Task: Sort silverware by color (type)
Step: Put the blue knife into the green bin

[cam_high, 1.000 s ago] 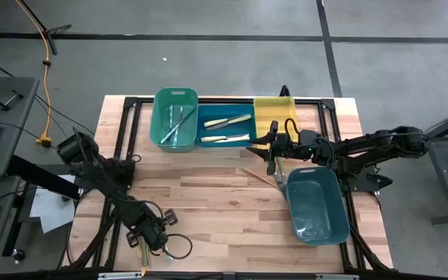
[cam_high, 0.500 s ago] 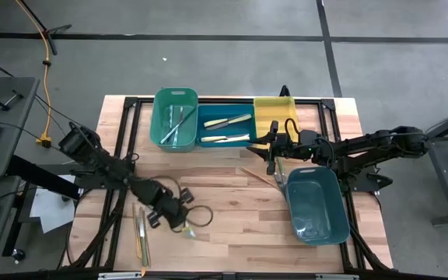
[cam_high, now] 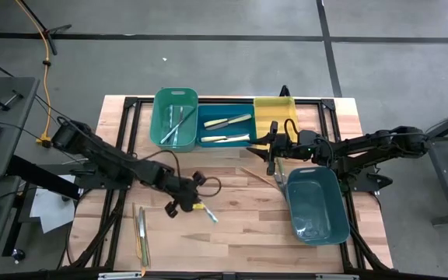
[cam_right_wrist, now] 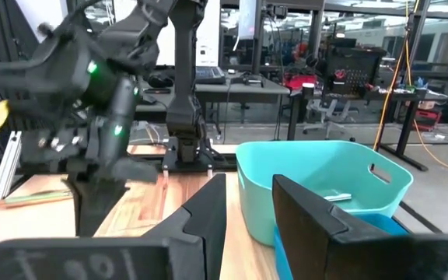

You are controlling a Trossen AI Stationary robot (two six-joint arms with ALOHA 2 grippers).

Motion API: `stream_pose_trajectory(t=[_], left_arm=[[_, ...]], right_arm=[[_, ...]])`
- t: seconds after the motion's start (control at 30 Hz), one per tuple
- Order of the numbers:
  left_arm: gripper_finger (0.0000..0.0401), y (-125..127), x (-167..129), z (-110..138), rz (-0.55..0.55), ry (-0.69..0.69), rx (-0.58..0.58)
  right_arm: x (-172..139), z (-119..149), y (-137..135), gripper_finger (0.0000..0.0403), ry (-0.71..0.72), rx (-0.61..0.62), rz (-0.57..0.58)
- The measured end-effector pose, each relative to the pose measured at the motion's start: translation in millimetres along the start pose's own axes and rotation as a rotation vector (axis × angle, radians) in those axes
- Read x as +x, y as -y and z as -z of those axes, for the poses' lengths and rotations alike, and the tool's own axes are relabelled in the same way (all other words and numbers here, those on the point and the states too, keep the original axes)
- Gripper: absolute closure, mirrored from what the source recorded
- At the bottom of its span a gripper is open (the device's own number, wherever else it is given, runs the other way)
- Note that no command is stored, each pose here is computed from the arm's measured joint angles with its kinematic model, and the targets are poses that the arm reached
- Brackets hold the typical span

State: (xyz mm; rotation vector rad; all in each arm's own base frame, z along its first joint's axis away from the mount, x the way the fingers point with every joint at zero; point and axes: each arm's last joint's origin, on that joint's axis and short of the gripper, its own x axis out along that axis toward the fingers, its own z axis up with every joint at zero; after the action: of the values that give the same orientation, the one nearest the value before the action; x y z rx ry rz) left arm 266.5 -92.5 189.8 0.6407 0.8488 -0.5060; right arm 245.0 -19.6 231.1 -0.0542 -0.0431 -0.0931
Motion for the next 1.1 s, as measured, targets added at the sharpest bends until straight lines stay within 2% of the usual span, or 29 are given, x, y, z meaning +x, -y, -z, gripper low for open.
stream_pose_trajectory(t=[0.13, 0.27, 0.37, 0.43, 0.53, 0.6, 0.7, 0.83, 1.1], left_arm=[[0.0396, -7, -15, 4, -0.068, 0.063, -0.018], [0.0396, -2, -31, 23, -0.159, 0.204, -0.072], [0.0396, 2, -45, 36, -0.271, 0.339, -0.144], [0.0396, 2, -55, 43, -0.37, 0.447, -0.234], [0.0396, -3, -71, 52, -0.553, 0.581, -0.45], [0.0396, -7, -81, 58, -0.655, 0.637, -0.54], [0.0396, -14, -92, 63, -0.743, 0.679, -0.649], [0.0396, -21, -99, 69, -0.778, 0.73, -0.765], [0.0396, -27, -100, 68, -0.685, 0.81, -0.715]], right_arm=[[0, 0, 0, 0.03, 0.0, 0.0, 0.0], [0, 1, 0, 0.03, -0.006, 0.0, 0.0], [0, 1, 0, 0.03, -0.013, 0.0, 0.0], [0, 1, 0, 0.03, -0.014, 0.0, 0.0], [0, 1, 0, 0.03, -0.014, 0.0, 0.0], [0, 1, 0, 0.03, -0.013, 0.0, 0.0], [0, 1, 0, 0.03, -0.013, 0.007, 0.001], [0, 1, 0, 0.03, -0.008, 0.028, 0.002], [0, 0, 0, 0.03, -0.005, 0.05, 0.003]])
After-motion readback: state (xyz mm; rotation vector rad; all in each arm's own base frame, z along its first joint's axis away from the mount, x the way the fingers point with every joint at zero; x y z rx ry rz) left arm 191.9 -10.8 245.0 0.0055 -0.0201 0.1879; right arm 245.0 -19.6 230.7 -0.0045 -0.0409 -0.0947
